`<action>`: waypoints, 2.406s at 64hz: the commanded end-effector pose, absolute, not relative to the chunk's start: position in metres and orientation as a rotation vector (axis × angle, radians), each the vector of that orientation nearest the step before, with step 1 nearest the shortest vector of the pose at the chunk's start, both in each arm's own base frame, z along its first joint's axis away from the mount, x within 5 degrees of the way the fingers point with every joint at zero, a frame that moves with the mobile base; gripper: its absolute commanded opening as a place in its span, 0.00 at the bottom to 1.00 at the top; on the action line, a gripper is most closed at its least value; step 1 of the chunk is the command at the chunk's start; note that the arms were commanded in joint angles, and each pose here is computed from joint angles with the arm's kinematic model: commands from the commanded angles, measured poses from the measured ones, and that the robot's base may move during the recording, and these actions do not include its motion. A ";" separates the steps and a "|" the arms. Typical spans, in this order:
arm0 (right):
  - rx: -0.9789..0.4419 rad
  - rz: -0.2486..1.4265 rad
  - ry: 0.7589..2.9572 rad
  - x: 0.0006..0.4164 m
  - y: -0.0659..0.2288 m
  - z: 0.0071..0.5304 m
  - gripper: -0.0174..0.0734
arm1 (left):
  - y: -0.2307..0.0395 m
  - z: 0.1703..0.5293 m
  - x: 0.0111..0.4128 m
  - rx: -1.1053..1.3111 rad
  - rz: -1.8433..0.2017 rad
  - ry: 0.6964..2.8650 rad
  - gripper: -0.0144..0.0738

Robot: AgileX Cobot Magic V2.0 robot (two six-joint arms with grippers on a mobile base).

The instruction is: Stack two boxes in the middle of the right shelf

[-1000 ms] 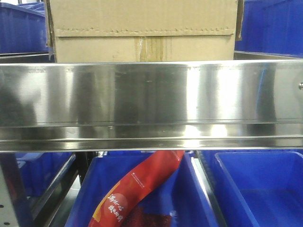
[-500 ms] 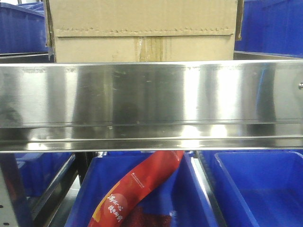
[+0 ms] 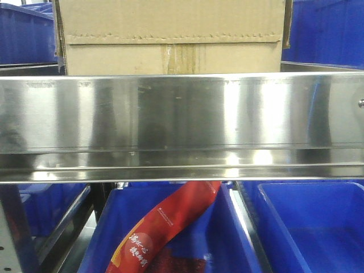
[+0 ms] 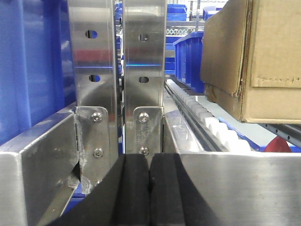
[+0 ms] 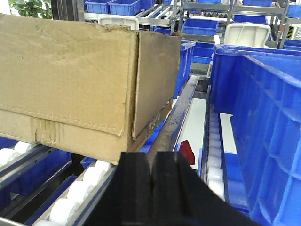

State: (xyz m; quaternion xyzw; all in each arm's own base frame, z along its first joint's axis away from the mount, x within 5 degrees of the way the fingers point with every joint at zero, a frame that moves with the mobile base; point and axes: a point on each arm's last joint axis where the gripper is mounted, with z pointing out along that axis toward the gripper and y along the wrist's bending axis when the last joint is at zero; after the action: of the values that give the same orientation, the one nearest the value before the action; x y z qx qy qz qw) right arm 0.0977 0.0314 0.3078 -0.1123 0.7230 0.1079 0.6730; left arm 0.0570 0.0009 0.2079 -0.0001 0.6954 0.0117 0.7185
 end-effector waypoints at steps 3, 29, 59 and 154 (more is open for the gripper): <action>-0.252 0.230 1.597 0.097 0.030 0.310 0.02 | 0.001 0.210 0.056 -0.002 0.030 1.519 0.04; -0.243 0.235 1.605 0.097 0.030 0.308 0.02 | 0.001 0.210 0.056 -0.002 0.030 1.519 0.04; 0.032 0.066 1.543 0.058 0.001 0.237 0.02 | 0.001 0.210 0.056 -0.002 0.030 1.519 0.04; 0.065 0.049 1.556 0.056 0.000 0.207 0.02 | 0.001 0.210 0.056 -0.002 0.030 1.519 0.04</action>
State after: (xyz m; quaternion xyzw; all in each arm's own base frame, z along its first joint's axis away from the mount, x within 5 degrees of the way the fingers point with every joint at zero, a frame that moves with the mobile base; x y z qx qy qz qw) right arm 0.0567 -0.0002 0.2052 0.0270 0.7091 0.0208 0.7043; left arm 0.0570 0.0009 0.2079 -0.0001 0.6954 0.0117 0.7185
